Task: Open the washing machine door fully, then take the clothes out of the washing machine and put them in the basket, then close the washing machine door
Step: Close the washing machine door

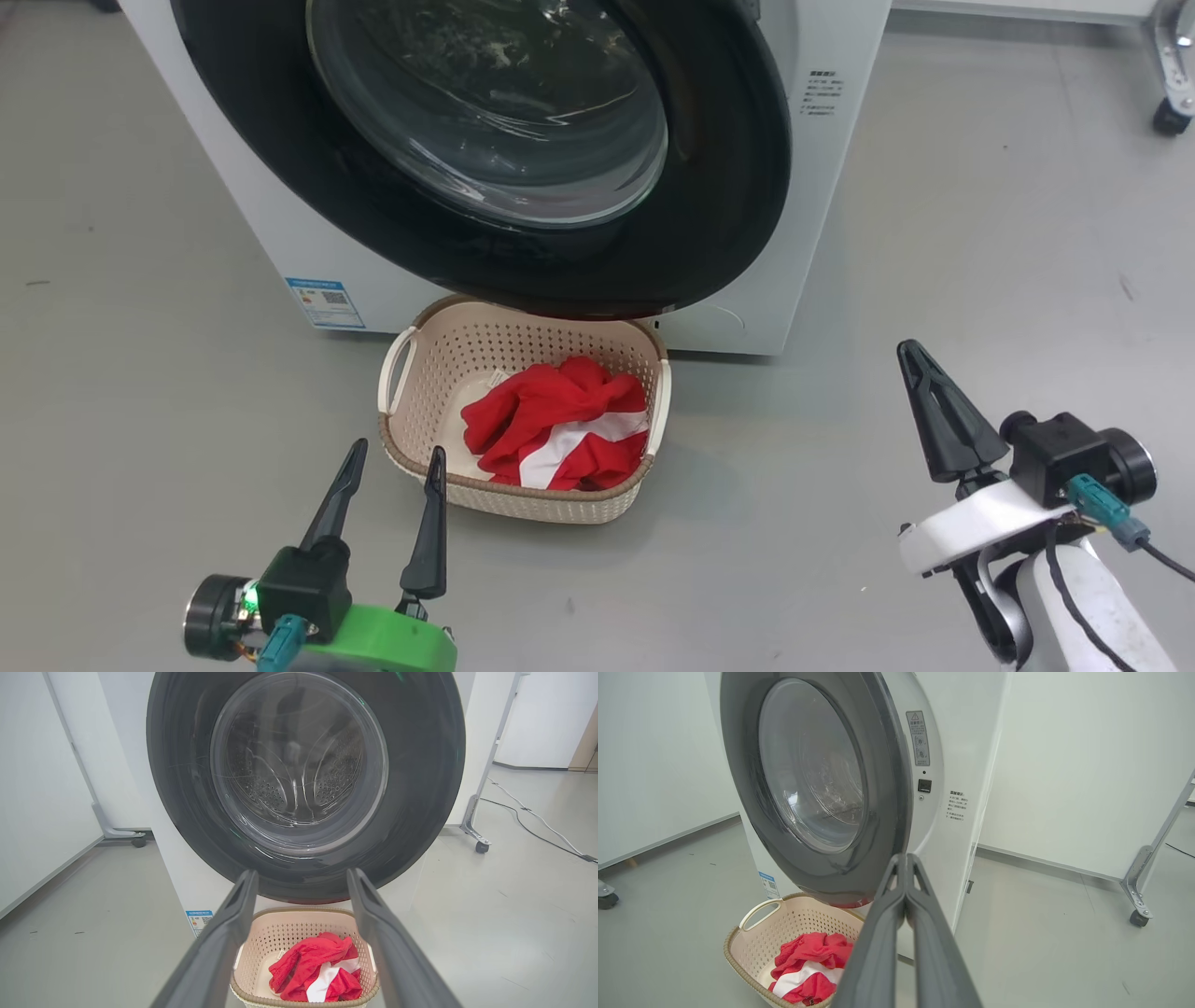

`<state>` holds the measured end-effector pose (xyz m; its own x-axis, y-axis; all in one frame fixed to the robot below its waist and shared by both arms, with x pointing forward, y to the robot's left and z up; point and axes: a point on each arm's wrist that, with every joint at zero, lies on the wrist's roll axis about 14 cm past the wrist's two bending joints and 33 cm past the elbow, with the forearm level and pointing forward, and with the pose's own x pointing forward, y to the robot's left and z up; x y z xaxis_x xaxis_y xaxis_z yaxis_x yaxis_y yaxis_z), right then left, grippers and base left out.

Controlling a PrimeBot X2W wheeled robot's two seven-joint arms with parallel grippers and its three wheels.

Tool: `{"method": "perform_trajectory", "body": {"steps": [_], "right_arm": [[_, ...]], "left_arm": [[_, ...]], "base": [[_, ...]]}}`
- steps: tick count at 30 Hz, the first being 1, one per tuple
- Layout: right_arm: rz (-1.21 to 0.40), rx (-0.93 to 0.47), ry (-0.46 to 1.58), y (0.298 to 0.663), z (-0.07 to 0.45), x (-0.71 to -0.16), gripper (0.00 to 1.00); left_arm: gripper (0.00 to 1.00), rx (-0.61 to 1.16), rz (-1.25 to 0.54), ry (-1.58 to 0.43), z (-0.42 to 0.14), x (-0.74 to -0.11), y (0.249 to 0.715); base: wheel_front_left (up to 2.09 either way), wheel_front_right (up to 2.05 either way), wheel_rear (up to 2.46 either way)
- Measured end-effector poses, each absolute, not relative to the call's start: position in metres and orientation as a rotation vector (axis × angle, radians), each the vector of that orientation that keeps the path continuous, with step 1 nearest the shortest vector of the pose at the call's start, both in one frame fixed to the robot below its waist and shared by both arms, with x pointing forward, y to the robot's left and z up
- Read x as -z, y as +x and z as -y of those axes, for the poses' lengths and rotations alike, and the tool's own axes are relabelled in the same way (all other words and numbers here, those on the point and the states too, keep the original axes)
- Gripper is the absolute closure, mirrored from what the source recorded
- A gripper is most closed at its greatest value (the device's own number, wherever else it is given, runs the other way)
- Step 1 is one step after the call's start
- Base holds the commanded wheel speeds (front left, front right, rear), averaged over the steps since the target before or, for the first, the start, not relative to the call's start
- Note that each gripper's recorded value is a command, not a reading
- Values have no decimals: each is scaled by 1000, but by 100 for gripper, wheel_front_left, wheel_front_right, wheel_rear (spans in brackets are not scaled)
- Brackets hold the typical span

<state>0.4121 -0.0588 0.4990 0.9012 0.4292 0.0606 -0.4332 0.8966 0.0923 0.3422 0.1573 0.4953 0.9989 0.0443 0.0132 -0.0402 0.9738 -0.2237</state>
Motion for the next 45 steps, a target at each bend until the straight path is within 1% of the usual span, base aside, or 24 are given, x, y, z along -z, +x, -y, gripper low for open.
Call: {"method": "perform_trajectory", "body": {"steps": [19, 24, 29, 36, 45], "right_arm": [[118, -637, 123, 505, -10, -533, 100], [110, -678, 119, 525, -27, -533, 100], [89, -729, 99, 539, -46, -525, 100], [65, -823, 114, 546, -78, -514, 100], [54, -834, 121, 564, -82, -506, 100]], "left_arm": [[0, -163, 7, -165, -192, -492, 348], [0, -187, 8, -152, -199, -493, 352], [0, -193, 11, -135, -203, -495, 358], [0, -233, -14, -113, -214, -488, 359], [0, -261, -38, -100, -222, -481, 358]], "base": [[0, 0, 0], [0, 0, 0], [0, 0, 0], [0, 0, 0], [0, 0, 0]]}}
